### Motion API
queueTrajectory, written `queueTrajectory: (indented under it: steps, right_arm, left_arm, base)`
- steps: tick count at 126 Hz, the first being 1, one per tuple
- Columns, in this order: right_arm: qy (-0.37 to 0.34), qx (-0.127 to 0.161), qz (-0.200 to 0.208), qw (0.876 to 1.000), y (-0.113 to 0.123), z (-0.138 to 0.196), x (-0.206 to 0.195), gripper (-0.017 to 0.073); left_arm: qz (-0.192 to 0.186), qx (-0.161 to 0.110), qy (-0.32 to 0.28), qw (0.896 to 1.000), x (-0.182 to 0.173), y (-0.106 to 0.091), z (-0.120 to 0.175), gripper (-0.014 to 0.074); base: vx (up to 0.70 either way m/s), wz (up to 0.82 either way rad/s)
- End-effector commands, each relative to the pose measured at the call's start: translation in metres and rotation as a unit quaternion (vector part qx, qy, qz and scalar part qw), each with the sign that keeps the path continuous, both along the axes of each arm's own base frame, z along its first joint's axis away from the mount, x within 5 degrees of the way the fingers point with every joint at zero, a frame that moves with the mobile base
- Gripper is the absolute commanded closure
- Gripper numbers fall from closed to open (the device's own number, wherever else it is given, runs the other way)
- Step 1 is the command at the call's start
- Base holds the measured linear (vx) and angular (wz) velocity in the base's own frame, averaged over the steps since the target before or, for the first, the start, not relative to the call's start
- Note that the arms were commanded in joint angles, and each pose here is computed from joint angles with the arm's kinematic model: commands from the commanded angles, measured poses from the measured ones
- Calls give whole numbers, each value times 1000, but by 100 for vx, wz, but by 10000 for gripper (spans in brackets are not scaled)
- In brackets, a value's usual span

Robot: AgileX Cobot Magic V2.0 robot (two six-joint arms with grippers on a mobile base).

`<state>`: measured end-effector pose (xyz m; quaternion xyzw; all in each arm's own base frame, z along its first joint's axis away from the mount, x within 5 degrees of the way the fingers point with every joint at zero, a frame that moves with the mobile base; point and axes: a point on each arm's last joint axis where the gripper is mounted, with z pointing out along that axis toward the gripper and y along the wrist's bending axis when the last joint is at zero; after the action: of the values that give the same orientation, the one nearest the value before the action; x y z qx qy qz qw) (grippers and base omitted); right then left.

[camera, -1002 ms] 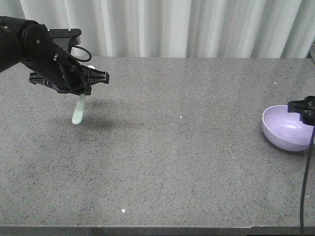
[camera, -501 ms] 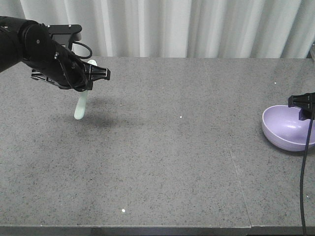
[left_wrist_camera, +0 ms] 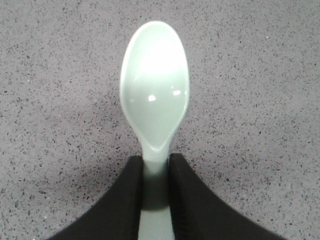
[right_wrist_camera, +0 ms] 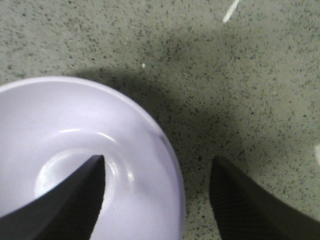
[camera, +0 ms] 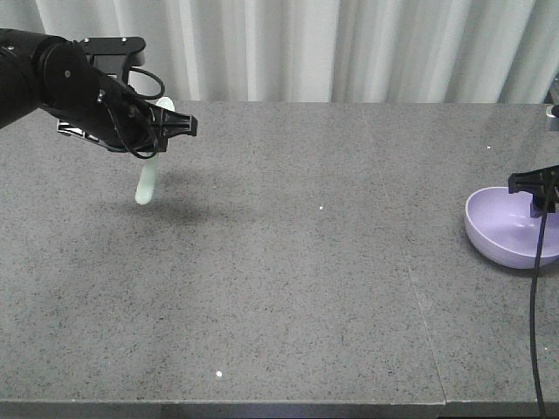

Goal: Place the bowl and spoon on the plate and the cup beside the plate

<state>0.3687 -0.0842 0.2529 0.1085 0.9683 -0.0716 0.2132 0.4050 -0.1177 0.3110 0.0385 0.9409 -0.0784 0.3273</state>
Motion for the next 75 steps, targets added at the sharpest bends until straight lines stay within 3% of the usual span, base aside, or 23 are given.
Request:
queueTrajectory:
  steps: [1,47,61,75]
  right_arm:
    - [-48,-1,-18,999,-13,20,1,106]
    - [-38,12,-7,999,-19,6,6,117]
    - [-32,19,-9,999,-19,-2,9,176]
    - [-31,27,-11,999,-19,-7,11,291]
  left_arm:
    - [0,-23,-75,997,-4,1,37,600]
    - [0,-29,-89,996,-2,0,39,600]
    - [0,-30,-90,996,-2,0,39,600]
    - [0,-30,-90,996,-2,0,39,600]
  base:
    - [0,0]
    - [0,0]
    - [0,0]
    - [0,0]
